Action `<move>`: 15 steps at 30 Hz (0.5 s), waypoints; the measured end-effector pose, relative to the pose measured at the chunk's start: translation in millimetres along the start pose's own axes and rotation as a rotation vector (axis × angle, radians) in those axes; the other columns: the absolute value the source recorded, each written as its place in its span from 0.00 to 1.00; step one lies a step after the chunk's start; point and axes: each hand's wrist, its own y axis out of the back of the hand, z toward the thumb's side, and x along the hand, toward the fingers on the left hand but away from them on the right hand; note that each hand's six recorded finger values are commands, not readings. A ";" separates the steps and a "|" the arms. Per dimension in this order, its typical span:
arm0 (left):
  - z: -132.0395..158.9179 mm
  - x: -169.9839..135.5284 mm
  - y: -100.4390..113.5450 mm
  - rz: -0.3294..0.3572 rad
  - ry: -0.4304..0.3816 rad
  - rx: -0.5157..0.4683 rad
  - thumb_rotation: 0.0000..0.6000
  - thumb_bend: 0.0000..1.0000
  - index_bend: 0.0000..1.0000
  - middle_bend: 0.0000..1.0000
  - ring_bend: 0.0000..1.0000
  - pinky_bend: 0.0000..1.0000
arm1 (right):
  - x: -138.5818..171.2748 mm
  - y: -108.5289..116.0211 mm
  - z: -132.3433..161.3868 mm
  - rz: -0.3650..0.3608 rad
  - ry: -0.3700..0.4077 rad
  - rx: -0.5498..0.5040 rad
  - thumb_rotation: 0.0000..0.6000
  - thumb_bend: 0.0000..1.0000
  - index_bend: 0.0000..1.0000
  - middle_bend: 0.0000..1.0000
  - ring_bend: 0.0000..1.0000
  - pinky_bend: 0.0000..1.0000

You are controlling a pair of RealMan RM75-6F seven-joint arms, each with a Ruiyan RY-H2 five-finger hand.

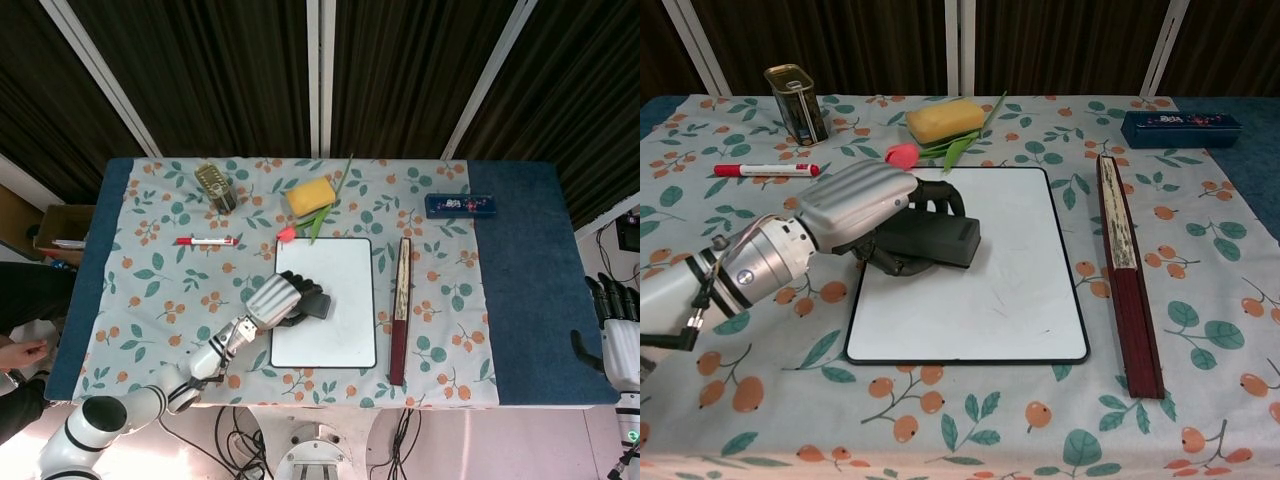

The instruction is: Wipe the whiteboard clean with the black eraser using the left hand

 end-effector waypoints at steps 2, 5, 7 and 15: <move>1.6 -10.2 1.7 -0.004 0.001 -0.020 1.00 0.64 0.80 0.76 0.62 0.69 | 0.0 -1.1 1.5 0.002 0.004 -0.001 1.00 0.32 0.00 0.00 0.00 0.00; 4.5 -26.8 5.5 -0.009 0.001 -0.041 1.00 0.64 0.80 0.76 0.62 0.69 | -0.2 -2.3 2.6 0.003 0.007 0.002 1.00 0.32 0.00 0.00 0.00 0.00; 6.2 -36.8 8.8 -0.009 0.001 -0.045 1.00 0.64 0.80 0.76 0.62 0.69 | -0.7 -3.1 3.1 0.004 0.008 0.002 1.00 0.32 0.00 0.00 0.00 0.00; 16.8 -50.3 18.4 0.015 -0.005 -0.027 1.00 0.64 0.80 0.76 0.62 0.69 | 0.0 -5.4 6.6 0.008 0.018 0.006 1.00 0.32 0.00 0.00 0.00 0.00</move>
